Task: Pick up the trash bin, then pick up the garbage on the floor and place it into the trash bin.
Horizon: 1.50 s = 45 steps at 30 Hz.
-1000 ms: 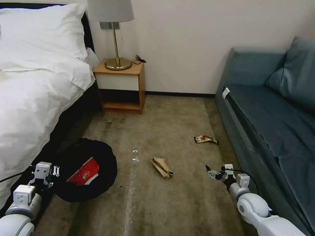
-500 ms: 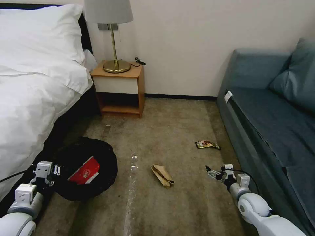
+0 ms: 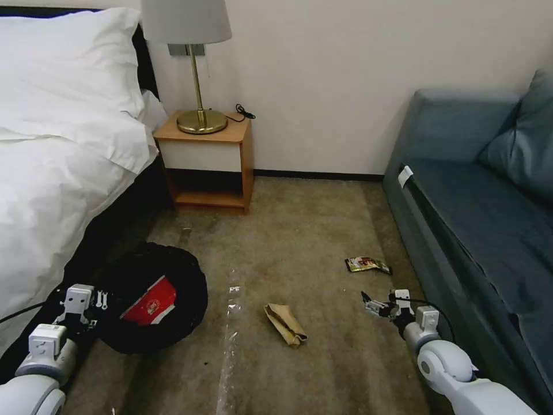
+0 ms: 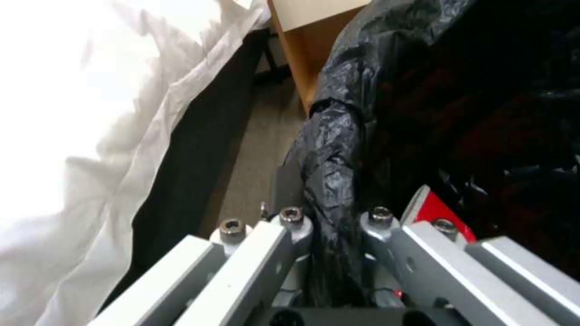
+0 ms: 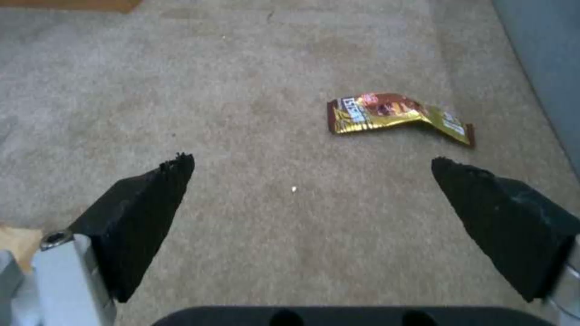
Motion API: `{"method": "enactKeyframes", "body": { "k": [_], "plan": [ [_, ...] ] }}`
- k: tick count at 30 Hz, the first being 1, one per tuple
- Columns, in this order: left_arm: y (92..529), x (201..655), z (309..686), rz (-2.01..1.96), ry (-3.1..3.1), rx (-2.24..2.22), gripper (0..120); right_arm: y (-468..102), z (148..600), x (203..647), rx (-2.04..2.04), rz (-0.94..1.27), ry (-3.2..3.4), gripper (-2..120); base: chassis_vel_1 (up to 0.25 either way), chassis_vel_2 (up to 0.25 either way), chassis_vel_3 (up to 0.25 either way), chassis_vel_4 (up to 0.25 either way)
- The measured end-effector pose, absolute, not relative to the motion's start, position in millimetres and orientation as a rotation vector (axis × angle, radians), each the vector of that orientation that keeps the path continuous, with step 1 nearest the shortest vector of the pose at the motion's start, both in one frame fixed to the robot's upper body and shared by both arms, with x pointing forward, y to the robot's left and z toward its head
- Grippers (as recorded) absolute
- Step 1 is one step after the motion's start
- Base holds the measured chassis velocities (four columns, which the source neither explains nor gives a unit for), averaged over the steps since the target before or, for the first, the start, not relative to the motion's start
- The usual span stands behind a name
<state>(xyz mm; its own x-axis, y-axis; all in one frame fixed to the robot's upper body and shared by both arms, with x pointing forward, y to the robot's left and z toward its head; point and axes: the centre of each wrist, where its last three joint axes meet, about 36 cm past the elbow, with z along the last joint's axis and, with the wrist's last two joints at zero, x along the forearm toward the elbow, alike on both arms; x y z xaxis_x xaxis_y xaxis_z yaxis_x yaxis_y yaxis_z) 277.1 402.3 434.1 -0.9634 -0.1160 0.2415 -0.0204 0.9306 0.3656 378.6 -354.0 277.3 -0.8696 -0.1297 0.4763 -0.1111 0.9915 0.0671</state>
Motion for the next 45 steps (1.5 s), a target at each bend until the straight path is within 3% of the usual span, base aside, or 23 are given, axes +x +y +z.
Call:
{"method": "enactKeyframes", "body": {
  "k": [32, 43, 45],
  "plan": [
    [410.7, 292.9, 436.8, -0.503, -2.862, 0.121, 3, -348.9, 278.9, 387.1, 0.236, -0.045, -2.616, 100, -0.060, 0.062, 0.060, -0.061],
    [414.1, 303.5, 430.4, -0.499, -2.869, 0.130, 3, -318.4, 277.8, 396.9, 0.388, -0.046, -2.548, 100, 0.000, 0.000, 0.000, 0.000],
    [414.7, 307.3, 428.2, -0.535, -2.870, 0.127, 3, -286.6, 280.8, 409.3, 0.538, -0.068, -2.458, 100, 0.000, 0.000, 0.000, 0.000]
  ]
}}
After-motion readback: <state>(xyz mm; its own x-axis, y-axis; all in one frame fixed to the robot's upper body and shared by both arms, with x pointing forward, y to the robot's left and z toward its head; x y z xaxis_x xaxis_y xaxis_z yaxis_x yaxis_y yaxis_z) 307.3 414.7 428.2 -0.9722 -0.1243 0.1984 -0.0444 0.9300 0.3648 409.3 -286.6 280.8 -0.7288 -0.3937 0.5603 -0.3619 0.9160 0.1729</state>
